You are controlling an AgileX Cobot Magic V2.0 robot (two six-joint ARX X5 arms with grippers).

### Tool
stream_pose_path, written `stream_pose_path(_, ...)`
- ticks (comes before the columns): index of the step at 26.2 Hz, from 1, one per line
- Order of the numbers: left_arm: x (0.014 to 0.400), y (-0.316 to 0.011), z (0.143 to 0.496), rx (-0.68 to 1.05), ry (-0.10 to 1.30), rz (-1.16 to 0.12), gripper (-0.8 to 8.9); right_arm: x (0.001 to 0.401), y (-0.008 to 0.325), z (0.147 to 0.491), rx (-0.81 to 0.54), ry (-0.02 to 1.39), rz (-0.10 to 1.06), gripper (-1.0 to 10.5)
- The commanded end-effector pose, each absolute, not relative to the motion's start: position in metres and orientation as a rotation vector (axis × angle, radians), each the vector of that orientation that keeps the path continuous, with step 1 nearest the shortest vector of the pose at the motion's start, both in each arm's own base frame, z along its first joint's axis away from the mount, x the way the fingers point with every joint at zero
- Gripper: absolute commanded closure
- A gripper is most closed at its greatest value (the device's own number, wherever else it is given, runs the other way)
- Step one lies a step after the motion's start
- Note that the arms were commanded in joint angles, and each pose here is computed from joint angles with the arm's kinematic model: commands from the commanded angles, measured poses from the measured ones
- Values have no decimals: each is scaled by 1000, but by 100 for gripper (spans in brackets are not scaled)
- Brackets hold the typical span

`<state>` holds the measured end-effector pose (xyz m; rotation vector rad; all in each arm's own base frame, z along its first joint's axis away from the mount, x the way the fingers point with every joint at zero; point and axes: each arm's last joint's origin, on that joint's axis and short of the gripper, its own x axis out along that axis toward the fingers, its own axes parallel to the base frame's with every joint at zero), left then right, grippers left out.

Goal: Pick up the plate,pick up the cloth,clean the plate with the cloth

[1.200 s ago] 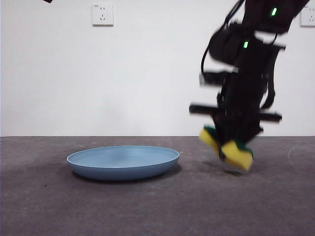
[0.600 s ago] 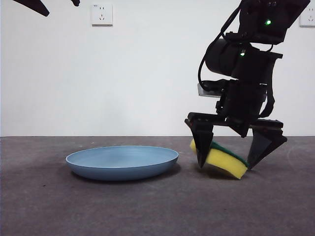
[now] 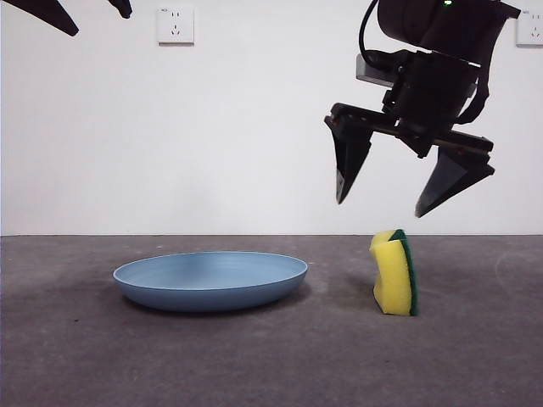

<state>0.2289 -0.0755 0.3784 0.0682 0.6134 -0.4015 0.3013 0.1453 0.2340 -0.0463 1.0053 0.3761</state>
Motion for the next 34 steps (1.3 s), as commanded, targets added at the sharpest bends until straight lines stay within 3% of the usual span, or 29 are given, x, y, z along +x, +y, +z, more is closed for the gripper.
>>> stream_pose_path(1,230,-76,376,66,625,-402,409,296,145,236,2,1037,422,386)
stream_pose_path(3,231,-77,377,67,606,-402,412,290,145,247,36,1021,497,494)
stream_pose_path(4,232,-77,379,69,582,-404,482,285,144,258,44,988,529,718)
stream_pose_path(5,233,-77,380,80,567,-409,625,280,142,267,34,955,540,894)
stream_pose_path(6,233,-77,380,97,560,-414,852,273,138,282,14,894,557,951)
stream_pose_path(11,228,-76,384,104,541,-417,821,228,113,345,-42,619,546,957)
stream_pose_path(18,173,-59,417,107,296,-432,821,159,77,396,-62,327,483,957)
stream_pose_path(20,152,-53,405,102,227,-433,821,141,69,392,-56,294,485,957)
stream_pose_path(28,109,-38,329,27,184,-418,821,109,51,342,-62,266,415,957)
stream_pose_path(34,91,-33,313,-26,120,-418,816,105,49,325,-34,303,399,947)
